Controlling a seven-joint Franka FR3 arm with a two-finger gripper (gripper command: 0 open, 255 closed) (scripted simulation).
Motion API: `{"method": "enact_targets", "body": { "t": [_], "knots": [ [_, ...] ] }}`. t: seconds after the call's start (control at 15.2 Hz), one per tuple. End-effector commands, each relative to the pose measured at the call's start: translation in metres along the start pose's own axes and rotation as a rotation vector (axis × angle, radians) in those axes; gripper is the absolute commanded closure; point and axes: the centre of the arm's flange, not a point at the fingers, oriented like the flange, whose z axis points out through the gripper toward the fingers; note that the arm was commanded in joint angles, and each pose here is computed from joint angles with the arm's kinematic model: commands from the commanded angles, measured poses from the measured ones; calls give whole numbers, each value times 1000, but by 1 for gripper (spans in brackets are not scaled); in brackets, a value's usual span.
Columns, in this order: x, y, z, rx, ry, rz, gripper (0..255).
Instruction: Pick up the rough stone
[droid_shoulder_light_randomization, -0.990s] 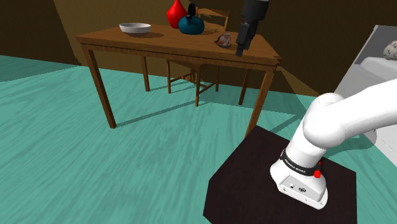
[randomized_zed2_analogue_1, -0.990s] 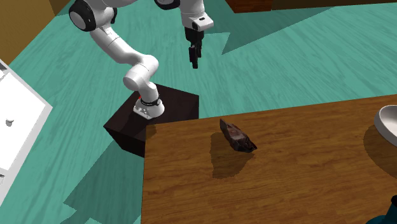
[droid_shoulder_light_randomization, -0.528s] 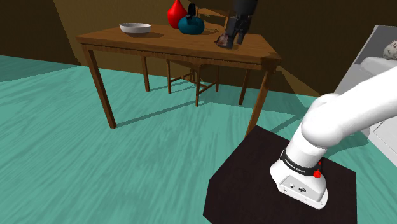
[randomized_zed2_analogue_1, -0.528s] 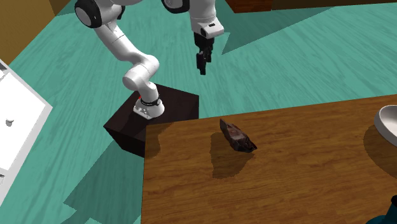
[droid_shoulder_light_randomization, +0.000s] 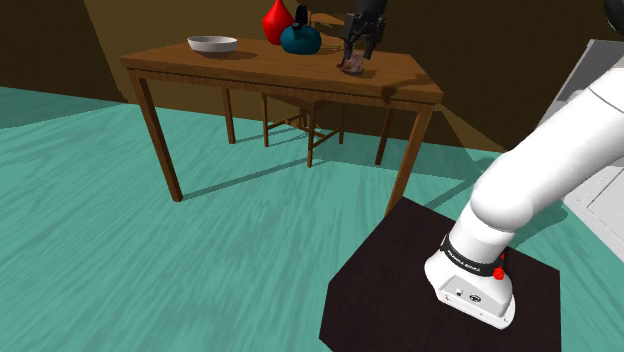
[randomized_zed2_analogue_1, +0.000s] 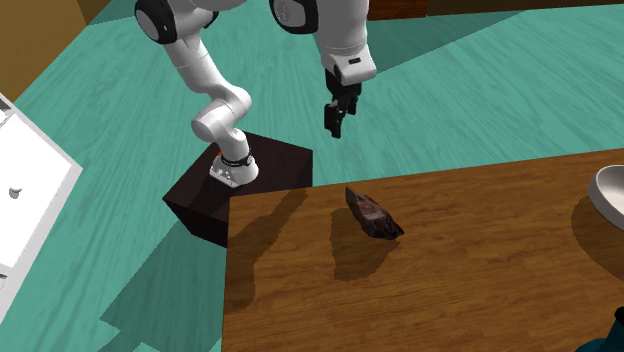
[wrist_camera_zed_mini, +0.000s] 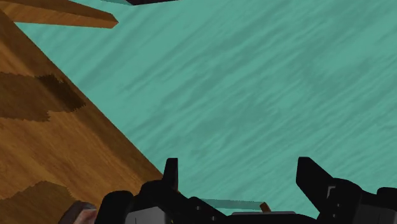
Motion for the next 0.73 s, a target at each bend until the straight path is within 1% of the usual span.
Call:
{"method": "enact_targets", "body": {
  "t": [0.0,0.66],
  "knots": [
    [22,20,-1,14,1,53,0],
    [104,131,-3,84,4,311,0]
  ]
}}
